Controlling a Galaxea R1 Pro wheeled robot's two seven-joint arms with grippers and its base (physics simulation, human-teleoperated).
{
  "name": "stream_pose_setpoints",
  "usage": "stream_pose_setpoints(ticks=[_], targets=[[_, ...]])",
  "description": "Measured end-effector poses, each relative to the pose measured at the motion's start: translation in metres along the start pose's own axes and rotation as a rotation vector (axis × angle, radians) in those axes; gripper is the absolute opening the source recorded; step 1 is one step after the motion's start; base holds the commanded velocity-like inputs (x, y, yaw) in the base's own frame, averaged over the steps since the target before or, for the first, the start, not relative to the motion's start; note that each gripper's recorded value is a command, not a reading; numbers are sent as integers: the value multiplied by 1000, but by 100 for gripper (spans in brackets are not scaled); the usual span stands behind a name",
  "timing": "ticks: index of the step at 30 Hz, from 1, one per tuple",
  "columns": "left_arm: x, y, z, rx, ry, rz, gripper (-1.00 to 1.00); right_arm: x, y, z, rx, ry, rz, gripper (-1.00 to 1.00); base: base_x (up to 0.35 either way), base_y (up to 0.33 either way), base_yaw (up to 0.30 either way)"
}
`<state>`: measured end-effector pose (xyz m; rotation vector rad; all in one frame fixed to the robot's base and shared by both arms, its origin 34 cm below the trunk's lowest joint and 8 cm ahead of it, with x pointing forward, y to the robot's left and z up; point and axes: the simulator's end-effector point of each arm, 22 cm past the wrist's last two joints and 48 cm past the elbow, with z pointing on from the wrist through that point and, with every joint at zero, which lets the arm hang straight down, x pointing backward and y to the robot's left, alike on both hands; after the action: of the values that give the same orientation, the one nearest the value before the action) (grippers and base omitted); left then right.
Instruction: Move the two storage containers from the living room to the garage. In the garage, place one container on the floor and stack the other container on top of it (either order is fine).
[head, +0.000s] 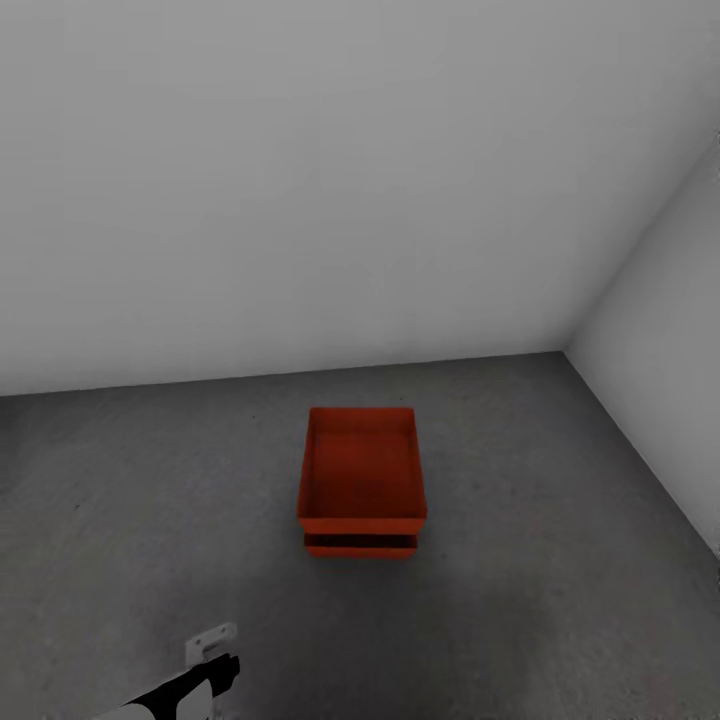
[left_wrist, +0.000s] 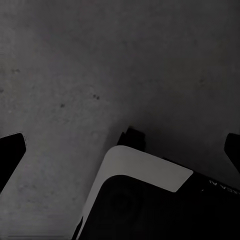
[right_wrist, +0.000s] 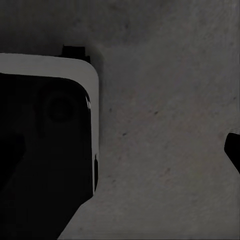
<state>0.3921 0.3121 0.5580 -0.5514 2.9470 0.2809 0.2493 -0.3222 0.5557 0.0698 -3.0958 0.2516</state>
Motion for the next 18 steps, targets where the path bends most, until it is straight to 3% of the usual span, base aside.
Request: stream_pose_setpoints(ticks=[18], targets=[[4, -3, 0, 7, 9, 4, 100, 16, 1, -1, -4, 17, -4, 100, -293, 103, 0]])
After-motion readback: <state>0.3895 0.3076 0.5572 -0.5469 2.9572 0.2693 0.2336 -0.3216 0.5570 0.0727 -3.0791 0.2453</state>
